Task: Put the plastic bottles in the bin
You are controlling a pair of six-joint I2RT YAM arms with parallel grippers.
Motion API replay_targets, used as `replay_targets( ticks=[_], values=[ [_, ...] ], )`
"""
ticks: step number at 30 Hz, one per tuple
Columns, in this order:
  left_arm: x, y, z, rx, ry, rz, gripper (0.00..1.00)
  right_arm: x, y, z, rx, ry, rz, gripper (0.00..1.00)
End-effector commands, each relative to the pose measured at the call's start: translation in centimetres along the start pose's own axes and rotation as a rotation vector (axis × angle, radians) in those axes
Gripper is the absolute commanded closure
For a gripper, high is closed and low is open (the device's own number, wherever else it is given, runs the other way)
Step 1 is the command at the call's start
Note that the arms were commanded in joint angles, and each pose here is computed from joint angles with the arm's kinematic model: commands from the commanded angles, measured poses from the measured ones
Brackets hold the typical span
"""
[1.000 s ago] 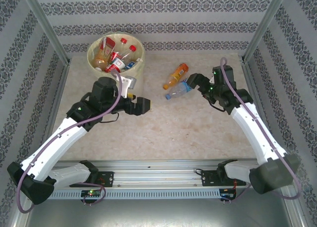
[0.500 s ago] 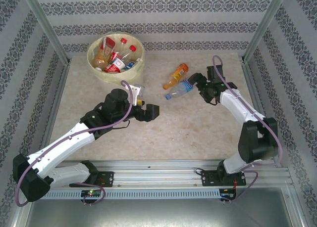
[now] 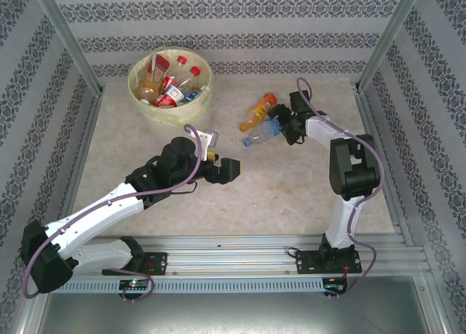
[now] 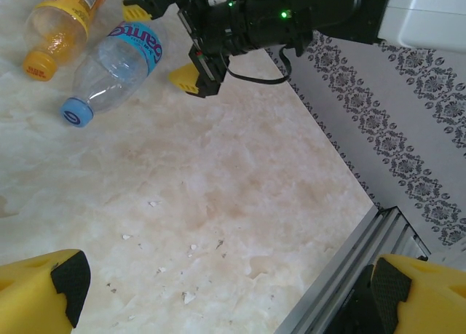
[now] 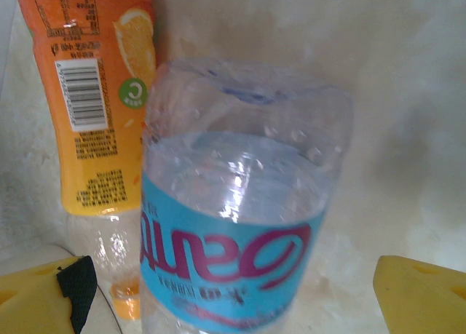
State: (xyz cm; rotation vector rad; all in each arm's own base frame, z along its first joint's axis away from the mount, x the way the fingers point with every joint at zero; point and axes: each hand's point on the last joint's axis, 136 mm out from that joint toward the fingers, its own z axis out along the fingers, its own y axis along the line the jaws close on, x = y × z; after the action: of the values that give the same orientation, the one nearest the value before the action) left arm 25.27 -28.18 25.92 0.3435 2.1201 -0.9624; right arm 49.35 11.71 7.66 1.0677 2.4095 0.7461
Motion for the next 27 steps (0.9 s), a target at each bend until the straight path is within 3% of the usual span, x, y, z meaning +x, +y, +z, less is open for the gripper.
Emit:
replay_targets(
  ticks=[1, 13, 27],
  values=[
    [-0.1, -0.4, 0.4, 0.005, -0.016, -0.002, 0.00, -0.4, 1.3, 0.9, -0.031, 0.006, 0.016, 0.03],
    [0.5, -0.5, 0.9, 0.006, 0.017, 0.006, 0.00, -0.7, 0.1, 3.1, -0.001, 0.015, 0.042, 0.11],
    [0.8, -0.1, 0.8, -0.018, 0.038, 0.016, 0.00, -0.5, 1.1, 1.4, -0.039, 0.006, -0.030, 0.32]
  ],
)
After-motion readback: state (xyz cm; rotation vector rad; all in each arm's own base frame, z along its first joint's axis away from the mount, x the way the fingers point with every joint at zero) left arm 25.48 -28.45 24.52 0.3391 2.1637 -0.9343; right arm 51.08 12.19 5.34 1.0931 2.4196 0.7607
